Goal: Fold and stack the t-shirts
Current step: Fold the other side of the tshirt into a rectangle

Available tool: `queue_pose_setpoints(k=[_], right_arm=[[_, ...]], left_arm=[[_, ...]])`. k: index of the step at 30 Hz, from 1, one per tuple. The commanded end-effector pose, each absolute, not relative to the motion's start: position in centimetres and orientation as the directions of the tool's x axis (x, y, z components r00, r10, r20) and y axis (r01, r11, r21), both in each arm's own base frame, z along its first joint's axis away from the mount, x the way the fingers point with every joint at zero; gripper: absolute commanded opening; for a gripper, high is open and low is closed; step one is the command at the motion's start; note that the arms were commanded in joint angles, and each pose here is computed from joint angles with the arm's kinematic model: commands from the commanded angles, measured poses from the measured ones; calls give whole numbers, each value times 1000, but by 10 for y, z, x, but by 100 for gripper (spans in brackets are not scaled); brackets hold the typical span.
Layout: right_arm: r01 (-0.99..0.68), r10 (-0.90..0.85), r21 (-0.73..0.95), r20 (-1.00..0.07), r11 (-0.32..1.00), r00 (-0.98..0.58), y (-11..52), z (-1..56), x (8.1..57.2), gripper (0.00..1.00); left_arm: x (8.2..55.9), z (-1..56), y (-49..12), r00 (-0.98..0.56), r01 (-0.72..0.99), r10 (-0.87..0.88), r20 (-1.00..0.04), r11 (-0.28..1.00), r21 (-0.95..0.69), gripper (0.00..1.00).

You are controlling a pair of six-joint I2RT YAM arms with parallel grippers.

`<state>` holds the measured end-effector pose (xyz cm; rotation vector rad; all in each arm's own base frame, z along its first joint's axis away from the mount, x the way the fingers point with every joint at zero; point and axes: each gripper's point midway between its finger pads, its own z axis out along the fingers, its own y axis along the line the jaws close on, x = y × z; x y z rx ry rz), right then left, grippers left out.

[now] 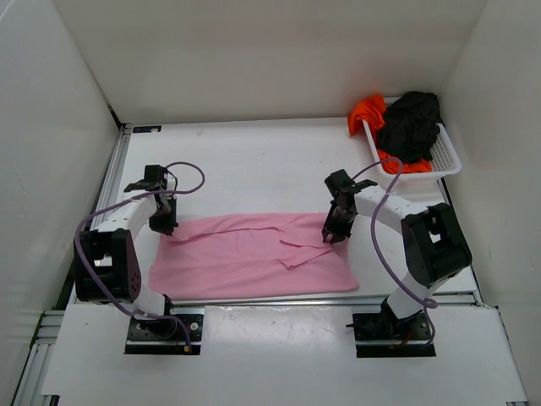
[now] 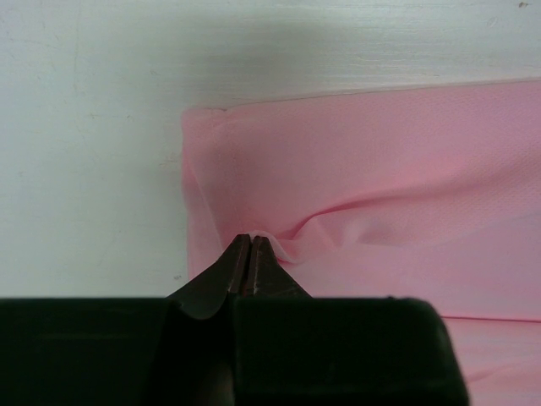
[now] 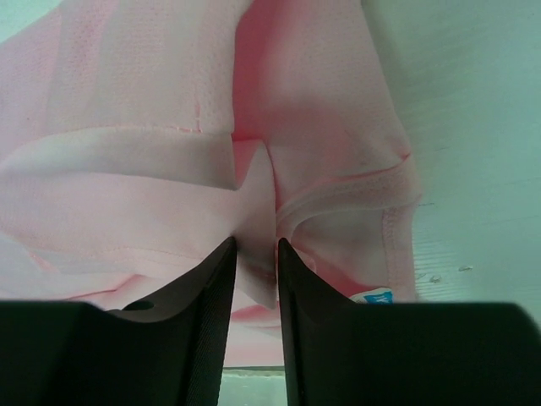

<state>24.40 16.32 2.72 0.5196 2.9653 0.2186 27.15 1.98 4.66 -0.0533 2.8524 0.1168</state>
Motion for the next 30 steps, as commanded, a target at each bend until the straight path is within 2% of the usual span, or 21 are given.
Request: queue_pose_setpoints(k=[1, 4, 9, 13, 15, 18, 19, 23, 30], right_arm=[[330, 355, 195, -113, 924, -928, 171, 34, 257, 28], [331, 358, 189, -133, 925, -924, 168, 36, 259, 20], [319, 342, 153, -155, 935, -927, 161, 37, 261, 18], [315, 333, 125, -179, 941, -926, 155, 40, 264, 0], [306, 325, 122, -204, 944, -923, 153, 48, 267, 0], [260, 279, 103, -265, 960, -923, 153, 71, 270, 0], [234, 253, 98, -320, 967, -913, 154, 87, 276, 0], [212, 240, 116, -363, 970, -900, 152, 114, 270, 0], [206, 265, 202, -327, 957, -907, 147, 122, 230, 0]], left_arm=[[274, 55, 18, -947, -42, -16, -320, 996, 74, 10], [274, 55, 18, -947, -42, -16, -320, 996, 74, 10], [274, 55, 18, -947, -42, -16, -320, 996, 74, 10], [274, 55, 18, -947, -42, -16, -320, 996, 74, 10], [274, 55, 20, -947, -46, -16, -320, 995, 86, 10], [286, 74, 24, -922, -59, -16, -386, 993, 102, 10], [292, 86, 24, -906, -63, -15, -422, 993, 100, 10], [298, 100, 29, -886, -79, -15, -464, 990, 119, 10], [284, 86, 44, -896, -115, -15, -443, 973, 199, 10]])
